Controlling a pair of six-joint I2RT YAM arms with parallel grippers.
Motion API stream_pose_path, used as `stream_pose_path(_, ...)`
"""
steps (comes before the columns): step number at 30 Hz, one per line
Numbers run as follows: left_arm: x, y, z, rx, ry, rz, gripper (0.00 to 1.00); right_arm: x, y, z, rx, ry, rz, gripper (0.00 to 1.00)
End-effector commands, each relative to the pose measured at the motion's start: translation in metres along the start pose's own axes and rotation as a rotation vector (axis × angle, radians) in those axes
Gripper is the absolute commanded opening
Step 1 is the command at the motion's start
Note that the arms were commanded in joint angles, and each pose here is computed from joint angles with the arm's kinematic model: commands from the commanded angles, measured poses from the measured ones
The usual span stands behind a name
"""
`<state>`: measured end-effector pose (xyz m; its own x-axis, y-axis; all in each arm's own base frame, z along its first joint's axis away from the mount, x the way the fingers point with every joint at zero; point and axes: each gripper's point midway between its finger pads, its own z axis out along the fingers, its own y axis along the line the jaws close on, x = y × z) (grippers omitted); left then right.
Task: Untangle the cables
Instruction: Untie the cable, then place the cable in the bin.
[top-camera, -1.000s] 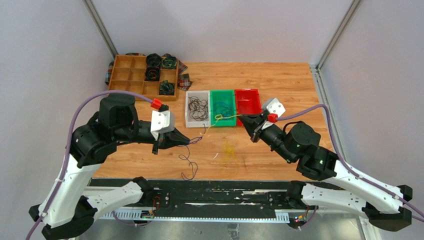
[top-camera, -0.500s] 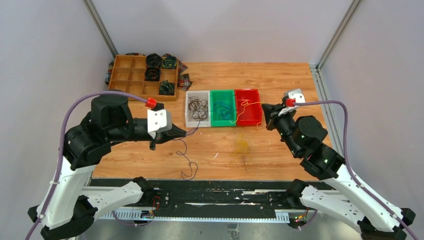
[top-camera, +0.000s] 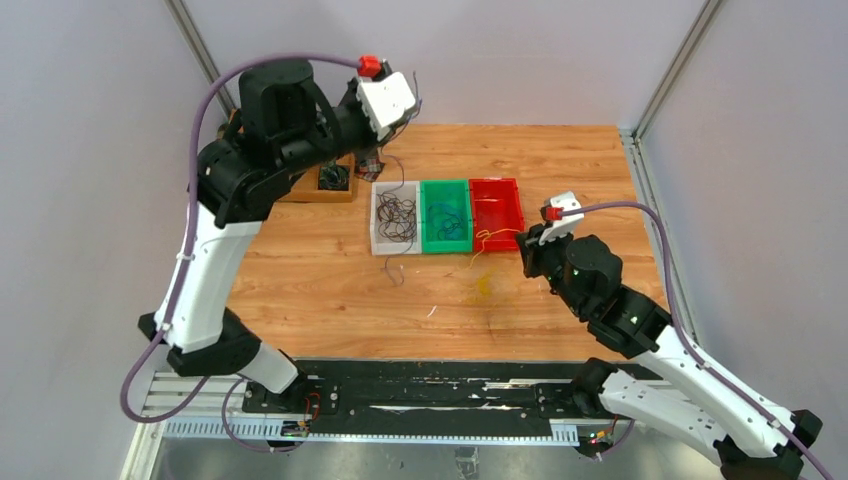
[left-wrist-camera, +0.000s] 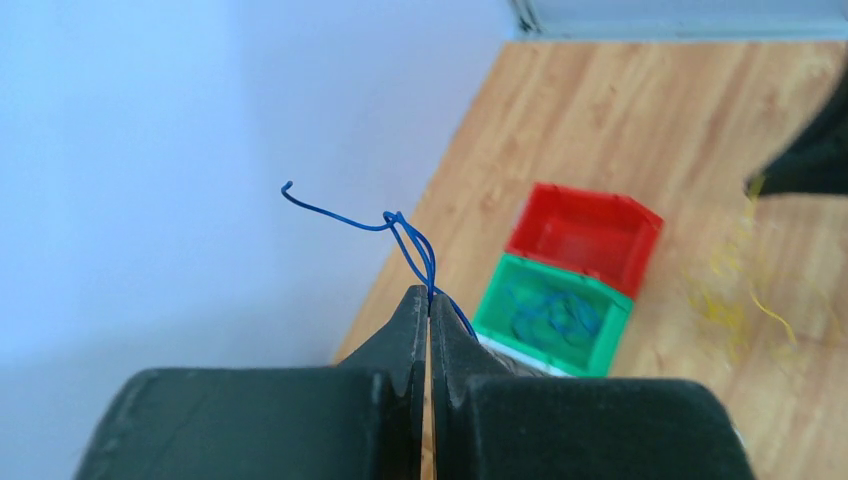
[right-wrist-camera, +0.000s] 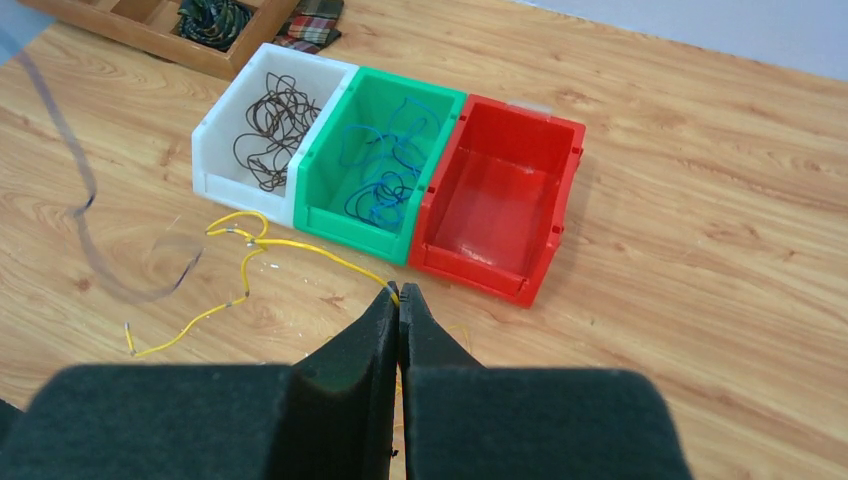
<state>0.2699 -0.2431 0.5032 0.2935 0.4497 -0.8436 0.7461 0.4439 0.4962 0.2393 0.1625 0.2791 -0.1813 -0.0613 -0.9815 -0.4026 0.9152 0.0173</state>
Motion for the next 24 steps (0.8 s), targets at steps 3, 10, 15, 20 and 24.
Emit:
stream_pose_path(3, -0.056, 0.041, 0.005, -0.125, -0.164, 0.032, 0.0, 0.015, -0.022, -0.017, 0.089, 0.022, 0.051, 0.01)
stream_pose_path(10, -0.074, 0.065, 0.022, -0.237, -0.275, 0.071, 0.0, 0.015, -0.038, -0.028, 0.154, 0.008, 0.059, 0.01)
stream_pose_path(15, -0.067, 0.072, 0.045, -0.272, -0.281, 0.091, 0.0, 0.018, -0.04, -0.028, 0.167, 0.014, 0.063, 0.01)
stream_pose_path(20, -0.049, 0.069, 0.073, -0.259, -0.254, 0.115, 0.0, 0.019, -0.042, -0.031, 0.173, 0.006, 0.076, 0.01)
stream_pose_path(24, -0.036, 0.07, 0.093, -0.255, -0.222, 0.134, 0.0, 0.019, -0.041, -0.034, 0.164, -0.006, 0.093, 0.01)
